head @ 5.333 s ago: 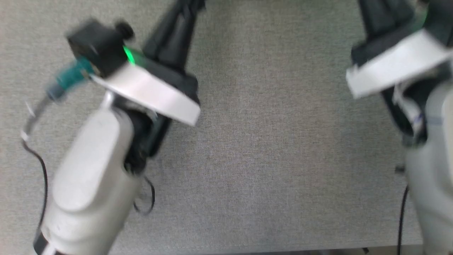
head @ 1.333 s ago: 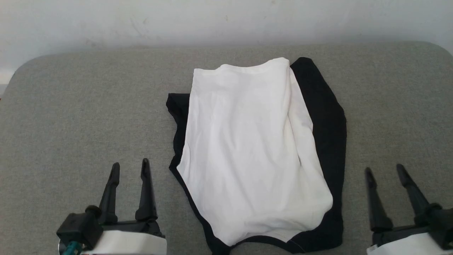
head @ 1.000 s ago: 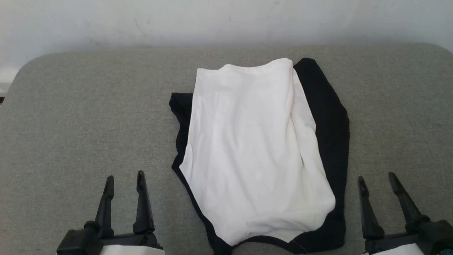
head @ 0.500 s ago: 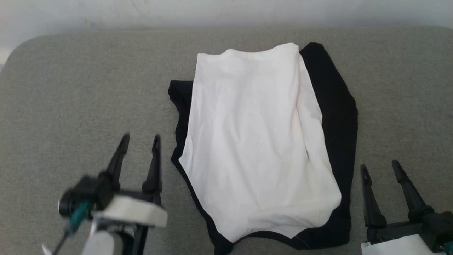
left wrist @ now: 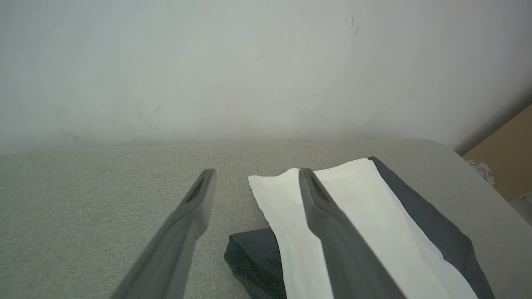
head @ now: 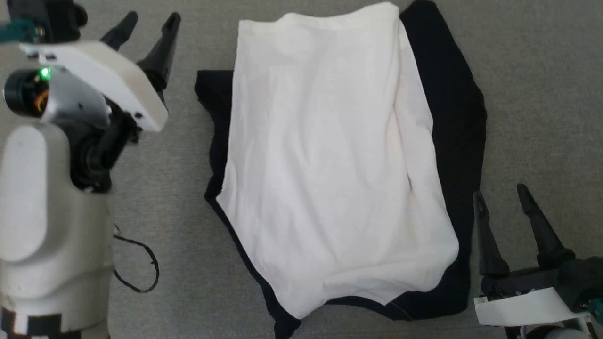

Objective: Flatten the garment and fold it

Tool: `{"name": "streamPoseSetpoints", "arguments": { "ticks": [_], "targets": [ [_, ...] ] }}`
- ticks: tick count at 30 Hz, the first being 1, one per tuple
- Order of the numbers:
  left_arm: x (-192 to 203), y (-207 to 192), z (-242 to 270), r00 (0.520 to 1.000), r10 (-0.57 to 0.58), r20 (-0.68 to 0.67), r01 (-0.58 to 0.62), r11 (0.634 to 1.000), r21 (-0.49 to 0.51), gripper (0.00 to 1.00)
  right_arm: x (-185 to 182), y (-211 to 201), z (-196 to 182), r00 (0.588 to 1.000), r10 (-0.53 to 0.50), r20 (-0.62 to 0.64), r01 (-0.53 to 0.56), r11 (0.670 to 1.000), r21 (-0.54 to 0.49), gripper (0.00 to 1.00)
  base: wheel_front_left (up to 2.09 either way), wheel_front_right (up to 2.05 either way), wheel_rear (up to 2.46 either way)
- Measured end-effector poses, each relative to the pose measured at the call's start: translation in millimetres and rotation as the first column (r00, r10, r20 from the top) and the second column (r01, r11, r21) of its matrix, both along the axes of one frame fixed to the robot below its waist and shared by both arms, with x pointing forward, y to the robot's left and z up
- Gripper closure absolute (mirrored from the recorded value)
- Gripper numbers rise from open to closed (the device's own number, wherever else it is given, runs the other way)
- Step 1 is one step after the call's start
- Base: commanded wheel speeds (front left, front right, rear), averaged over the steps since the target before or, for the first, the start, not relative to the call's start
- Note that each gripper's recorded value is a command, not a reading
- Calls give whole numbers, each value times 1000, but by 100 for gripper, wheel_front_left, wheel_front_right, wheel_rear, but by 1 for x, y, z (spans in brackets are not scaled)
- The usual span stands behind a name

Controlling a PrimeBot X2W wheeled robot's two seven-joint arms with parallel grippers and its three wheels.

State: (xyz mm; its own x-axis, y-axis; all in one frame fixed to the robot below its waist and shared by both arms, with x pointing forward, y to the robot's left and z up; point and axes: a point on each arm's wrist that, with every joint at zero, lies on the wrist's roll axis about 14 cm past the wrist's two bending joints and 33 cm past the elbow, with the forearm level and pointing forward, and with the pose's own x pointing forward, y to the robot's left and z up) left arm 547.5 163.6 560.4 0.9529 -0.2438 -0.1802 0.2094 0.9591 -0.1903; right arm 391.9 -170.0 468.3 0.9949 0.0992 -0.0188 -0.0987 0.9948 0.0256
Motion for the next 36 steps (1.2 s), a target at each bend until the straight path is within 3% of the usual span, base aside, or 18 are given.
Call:
{"name": "streamPoseSetpoints", "arguments": {
  "ticks": [6,13,17,30,31,32,36],
  "targets": [
    [20,-10,-59,951,-85,-297,109,992,63,0,8,-8,-17,999,-25,-43,25,1000,-10,0,0,0,0],
    [25,-19,-118,868,-110,-484,173,981,87,0,13,-20,-33,995,-58,-83,56,998,-30,0,0,0,0],
    [24,-27,-138,829,-124,-546,195,978,74,0,11,-27,-40,992,-78,-104,74,996,-42,0,0,0,0],
    [23,-13,-157,793,-68,-606,154,984,92,2,11,-30,-47,989,-84,-124,78,995,-57,0,0,0,0],
    [23,-12,-158,792,-64,-607,151,984,93,58,11,-30,-47,989,-85,-124,78,995,-57,0,0,0,0],
    [23,-11,-158,793,-63,-606,150,984,94,100,11,-30,-47,989,-84,-124,78,995,-57,0,0,0,0],
    [19,-13,-163,785,-78,-615,152,986,69,100,13,-29,-45,990,-82,-117,75,995,-59,0,0,0,0]
  ]
}}
